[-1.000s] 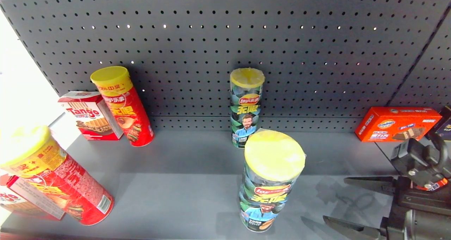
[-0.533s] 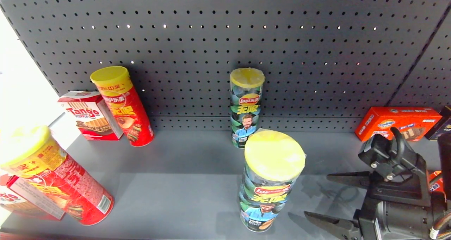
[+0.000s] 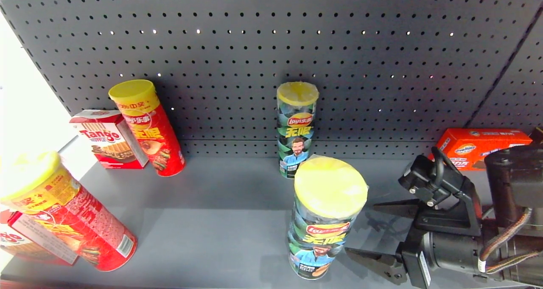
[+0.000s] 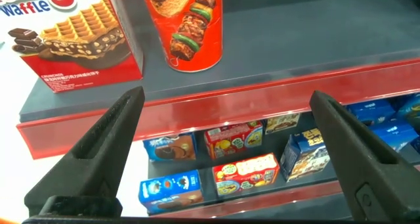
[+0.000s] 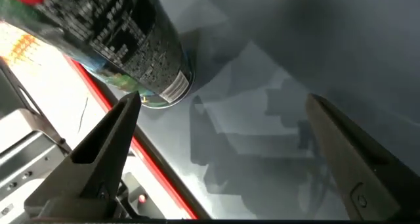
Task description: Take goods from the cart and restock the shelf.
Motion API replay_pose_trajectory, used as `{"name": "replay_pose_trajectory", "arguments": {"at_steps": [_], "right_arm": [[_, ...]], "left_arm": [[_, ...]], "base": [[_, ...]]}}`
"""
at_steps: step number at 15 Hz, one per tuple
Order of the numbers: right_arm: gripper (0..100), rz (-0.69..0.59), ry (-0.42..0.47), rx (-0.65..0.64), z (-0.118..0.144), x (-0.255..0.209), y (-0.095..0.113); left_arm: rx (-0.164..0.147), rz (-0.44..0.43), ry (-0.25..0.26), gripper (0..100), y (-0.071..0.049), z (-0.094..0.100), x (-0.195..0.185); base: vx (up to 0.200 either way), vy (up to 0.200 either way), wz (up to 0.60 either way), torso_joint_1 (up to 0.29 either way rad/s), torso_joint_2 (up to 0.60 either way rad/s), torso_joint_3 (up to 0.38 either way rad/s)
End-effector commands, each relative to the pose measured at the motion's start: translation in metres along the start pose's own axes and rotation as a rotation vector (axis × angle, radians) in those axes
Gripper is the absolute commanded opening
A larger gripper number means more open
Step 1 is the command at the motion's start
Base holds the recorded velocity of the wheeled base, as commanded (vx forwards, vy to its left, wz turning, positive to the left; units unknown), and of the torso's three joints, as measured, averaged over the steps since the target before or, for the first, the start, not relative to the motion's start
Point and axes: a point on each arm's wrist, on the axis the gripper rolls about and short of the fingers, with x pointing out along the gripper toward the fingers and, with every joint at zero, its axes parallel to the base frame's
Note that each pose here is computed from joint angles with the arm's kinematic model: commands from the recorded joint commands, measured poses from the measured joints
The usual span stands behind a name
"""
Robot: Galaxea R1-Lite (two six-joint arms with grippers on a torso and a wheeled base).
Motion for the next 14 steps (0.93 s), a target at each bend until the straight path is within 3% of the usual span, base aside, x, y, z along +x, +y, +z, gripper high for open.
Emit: {"name": "replay_pose_trajectory", "arguments": {"at_steps": [1,11,14], "right_arm": [[100,0.003,0.012,-0.012,-0.001,0.003,0.000],[100,-0.011,0.012,-0.027,-0.003,0.000,-0.003],[100,-0.006,0.005,-0.031,0.007,0.011,-0.003]], "left_arm": [[-0.003,0.001,0.001,100,0.000,0.000,0.000],[-0.004,0.002,0.001,100,0.000,0.000,0.000],[-0.003,0.002,0.001,100,0.000,0.000,0.000]], "base": [[0.000,0.000,0.00,0.000,0.00,0.000],[0.000,0.000,0.00,0.000,0.00,0.000],[0.000,0.000,0.00,0.000,0.00,0.000]]}}
